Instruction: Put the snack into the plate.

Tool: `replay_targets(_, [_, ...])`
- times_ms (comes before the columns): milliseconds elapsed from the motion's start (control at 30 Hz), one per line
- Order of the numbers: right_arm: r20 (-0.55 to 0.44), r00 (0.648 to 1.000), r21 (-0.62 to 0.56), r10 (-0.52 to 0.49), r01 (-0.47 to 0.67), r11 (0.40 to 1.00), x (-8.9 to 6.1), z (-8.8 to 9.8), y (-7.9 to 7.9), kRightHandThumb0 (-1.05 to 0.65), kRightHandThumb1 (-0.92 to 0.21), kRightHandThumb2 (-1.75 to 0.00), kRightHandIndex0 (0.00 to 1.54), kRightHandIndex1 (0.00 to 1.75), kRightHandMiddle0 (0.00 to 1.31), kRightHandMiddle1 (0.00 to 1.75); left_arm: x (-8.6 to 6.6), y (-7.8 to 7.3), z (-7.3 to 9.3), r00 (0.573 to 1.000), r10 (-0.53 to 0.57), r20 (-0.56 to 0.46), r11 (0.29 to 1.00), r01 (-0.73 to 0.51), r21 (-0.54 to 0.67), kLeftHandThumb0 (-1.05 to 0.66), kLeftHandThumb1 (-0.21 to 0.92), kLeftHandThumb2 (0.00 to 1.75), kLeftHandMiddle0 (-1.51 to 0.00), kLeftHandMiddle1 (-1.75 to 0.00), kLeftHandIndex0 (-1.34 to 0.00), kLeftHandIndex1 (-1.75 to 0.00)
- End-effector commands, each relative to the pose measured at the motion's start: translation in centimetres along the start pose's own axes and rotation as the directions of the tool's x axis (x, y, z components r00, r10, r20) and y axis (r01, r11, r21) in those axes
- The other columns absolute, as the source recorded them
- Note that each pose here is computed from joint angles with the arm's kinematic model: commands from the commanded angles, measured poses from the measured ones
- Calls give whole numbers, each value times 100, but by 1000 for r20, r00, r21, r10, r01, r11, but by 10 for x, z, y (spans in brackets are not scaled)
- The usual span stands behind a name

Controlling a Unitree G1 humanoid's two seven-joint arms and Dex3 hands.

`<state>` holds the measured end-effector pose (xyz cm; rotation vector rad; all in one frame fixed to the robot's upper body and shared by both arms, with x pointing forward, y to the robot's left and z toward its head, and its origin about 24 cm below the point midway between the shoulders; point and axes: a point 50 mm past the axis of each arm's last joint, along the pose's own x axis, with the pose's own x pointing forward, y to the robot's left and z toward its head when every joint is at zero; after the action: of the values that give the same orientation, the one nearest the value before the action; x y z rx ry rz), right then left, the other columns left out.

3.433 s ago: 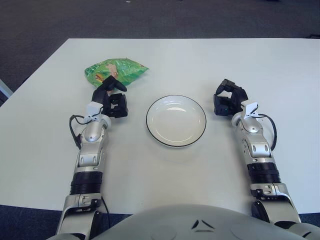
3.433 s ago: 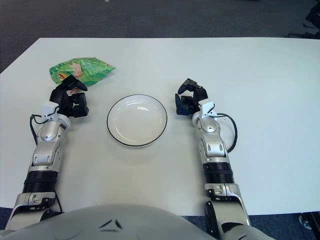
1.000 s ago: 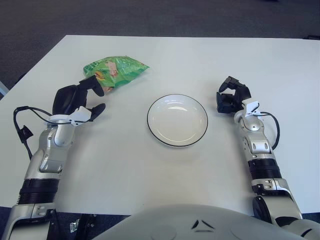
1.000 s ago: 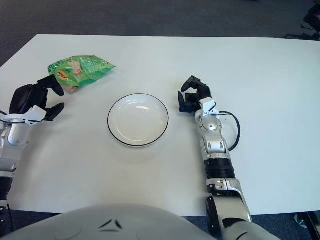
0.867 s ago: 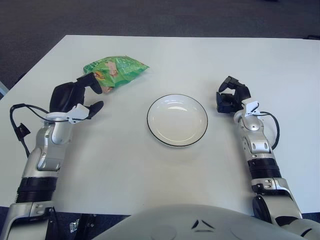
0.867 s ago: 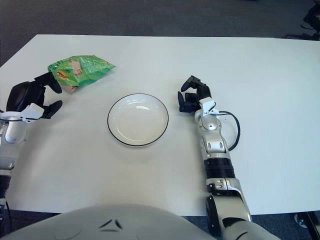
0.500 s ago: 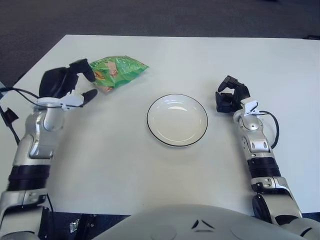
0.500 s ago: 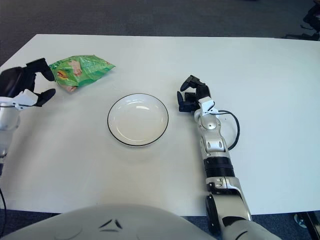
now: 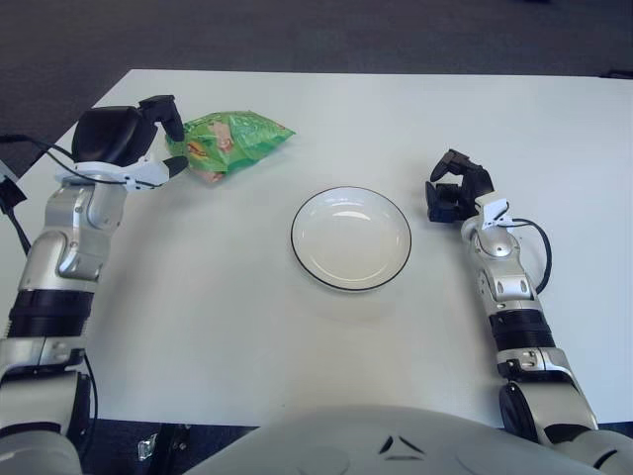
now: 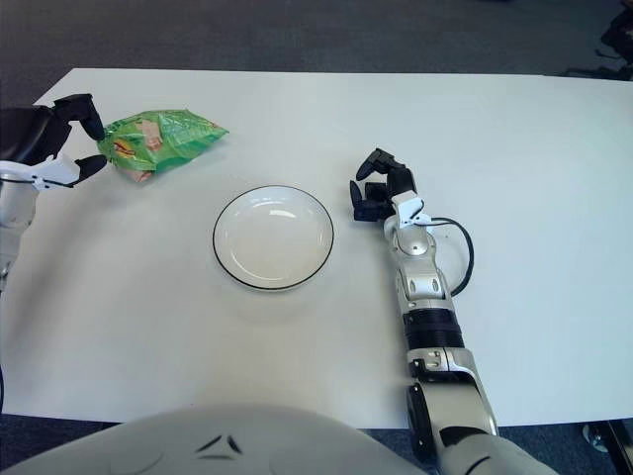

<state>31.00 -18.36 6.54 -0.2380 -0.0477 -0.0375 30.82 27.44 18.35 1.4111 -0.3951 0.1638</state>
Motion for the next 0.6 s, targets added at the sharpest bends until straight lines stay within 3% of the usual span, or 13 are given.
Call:
replay_targets(0, [-169, 984, -16, 52, -56, 998, -16, -37, 7, -50, -28, -136, 134, 175, 65, 175, 13, 9, 3, 998, 29, 52, 997, -33, 66, -52, 24, 142, -136, -175, -68, -175])
replay_targets(167, [-162, 985, -13, 57, -60, 998, -17, -38, 6, -50, -28, -136, 134, 175, 64, 175, 21, 11, 7, 994, 49, 100, 990, -61, 125, -52, 23, 142, -136, -175, -68, -175])
replay_targets(567, [-163, 985, -19, 55, -59, 998, -19, -38, 5, -50, -28, -136, 134, 175, 64, 175, 49, 13, -1, 991, 22, 132, 955, -60, 291, -53, 21, 145, -135, -175, -70, -175])
